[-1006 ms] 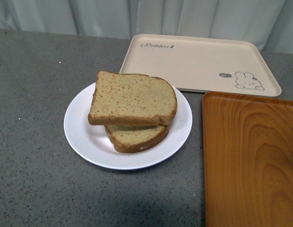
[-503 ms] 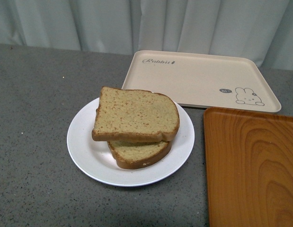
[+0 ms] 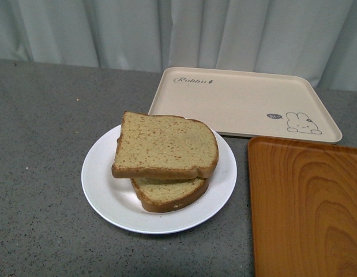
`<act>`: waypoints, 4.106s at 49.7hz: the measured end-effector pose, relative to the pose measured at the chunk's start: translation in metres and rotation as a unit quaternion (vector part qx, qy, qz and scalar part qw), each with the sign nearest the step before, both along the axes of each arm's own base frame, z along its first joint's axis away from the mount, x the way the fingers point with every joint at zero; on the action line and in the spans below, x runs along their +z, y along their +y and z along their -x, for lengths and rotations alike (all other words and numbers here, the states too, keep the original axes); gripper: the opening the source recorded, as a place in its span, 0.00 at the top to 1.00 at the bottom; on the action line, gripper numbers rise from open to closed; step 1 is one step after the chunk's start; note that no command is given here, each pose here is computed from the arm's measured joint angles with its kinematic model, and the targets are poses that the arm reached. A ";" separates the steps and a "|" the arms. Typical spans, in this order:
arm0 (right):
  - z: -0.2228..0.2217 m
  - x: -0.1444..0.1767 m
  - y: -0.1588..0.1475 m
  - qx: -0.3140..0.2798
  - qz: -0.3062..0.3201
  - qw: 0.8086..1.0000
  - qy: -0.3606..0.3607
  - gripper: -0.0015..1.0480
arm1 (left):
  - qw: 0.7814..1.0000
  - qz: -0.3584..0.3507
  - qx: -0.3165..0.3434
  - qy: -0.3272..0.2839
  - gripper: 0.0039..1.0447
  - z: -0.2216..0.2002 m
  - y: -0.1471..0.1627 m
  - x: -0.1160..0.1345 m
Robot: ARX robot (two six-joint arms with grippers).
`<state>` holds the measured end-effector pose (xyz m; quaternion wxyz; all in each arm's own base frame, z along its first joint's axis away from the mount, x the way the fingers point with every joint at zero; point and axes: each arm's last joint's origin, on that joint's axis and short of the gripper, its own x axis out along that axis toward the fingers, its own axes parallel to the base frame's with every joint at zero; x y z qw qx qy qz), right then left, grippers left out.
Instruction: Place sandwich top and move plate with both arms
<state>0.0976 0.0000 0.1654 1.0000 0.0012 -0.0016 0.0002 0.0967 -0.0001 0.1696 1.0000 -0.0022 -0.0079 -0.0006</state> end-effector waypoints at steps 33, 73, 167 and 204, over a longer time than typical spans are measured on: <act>0.000 0.000 0.000 0.000 0.000 1.000 0.000 0.09 | 0.907 0.414 0.050 0.054 0.06 -0.020 -0.011 -0.002; 0.000 0.000 0.000 0.000 0.000 1.000 0.000 0.09 | 0.870 0.452 0.107 0.167 0.06 -0.139 -0.027 -0.035; 0.000 0.000 0.000 0.000 0.000 1.000 0.000 0.09 | 0.802 0.518 0.080 0.286 0.06 -0.166 -0.117 -0.097; 0.000 0.000 0.000 0.000 0.000 1.000 0.000 0.09 | 0.787 0.540 0.086 0.284 0.96 -0.164 -0.115 -0.098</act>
